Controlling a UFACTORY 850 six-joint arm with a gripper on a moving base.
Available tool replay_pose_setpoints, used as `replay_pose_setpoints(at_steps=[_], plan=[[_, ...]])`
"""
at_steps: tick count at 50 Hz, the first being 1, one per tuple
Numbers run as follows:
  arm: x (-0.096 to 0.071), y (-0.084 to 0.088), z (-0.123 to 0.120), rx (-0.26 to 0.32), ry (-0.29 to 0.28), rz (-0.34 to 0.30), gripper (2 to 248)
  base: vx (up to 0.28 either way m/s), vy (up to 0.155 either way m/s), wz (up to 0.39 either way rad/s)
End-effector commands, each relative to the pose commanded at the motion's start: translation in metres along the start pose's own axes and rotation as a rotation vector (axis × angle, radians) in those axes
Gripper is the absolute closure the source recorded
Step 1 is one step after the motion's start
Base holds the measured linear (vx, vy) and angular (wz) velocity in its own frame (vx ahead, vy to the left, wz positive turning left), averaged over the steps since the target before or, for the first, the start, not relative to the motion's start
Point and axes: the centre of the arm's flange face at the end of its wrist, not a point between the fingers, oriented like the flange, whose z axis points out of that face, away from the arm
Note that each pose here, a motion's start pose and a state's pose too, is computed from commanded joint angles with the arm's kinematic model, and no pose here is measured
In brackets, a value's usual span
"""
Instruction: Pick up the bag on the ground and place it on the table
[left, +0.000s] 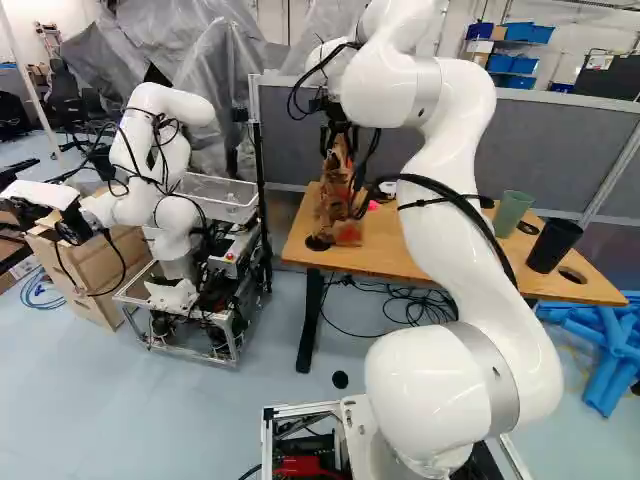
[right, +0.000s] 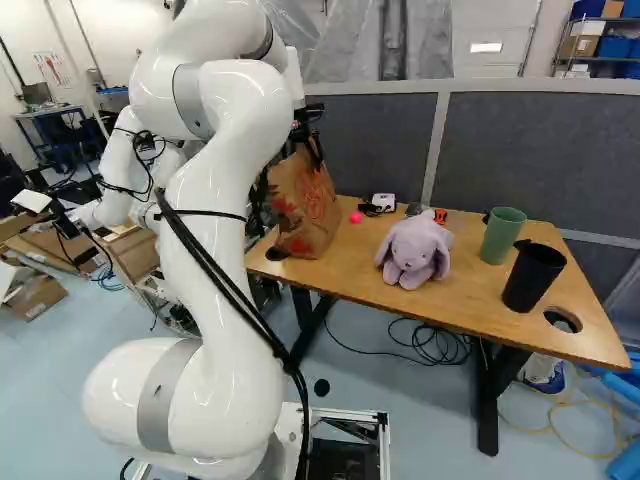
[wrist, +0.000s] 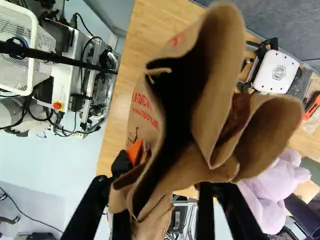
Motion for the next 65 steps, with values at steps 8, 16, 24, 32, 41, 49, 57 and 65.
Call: replay_pose_setpoints(at_steps=[8,16,24,32,41,49,57,65], plan=[[-0.002,0.001,-0.008,0.000,0.012,0.001,86,0.000,0.000,0.000],[-0.006,0.001,-0.020,-0.001,0.028,0.002,14,0.000,0.000,0.000],[-0.009,0.002,-0.033,-0.001,0.046,0.003,3,0.000,0.000,0.000],[-0.013,0.003,-0.045,-0.002,0.065,0.005,3,0.000,0.000,0.000],[-0.017,0.004,-0.059,-0.002,0.085,0.006,3,0.000,0.000,0.000],[-0.021,0.005,-0.072,-0.003,0.104,0.007,3,0.000,0.000,0.000],[-0.025,0.005,-0.084,-0.003,0.124,0.009,3,0.000,0.000,0.000],[-0.028,0.006,-0.095,-0.003,0.140,0.010,3,0.000,0.000,0.000]])
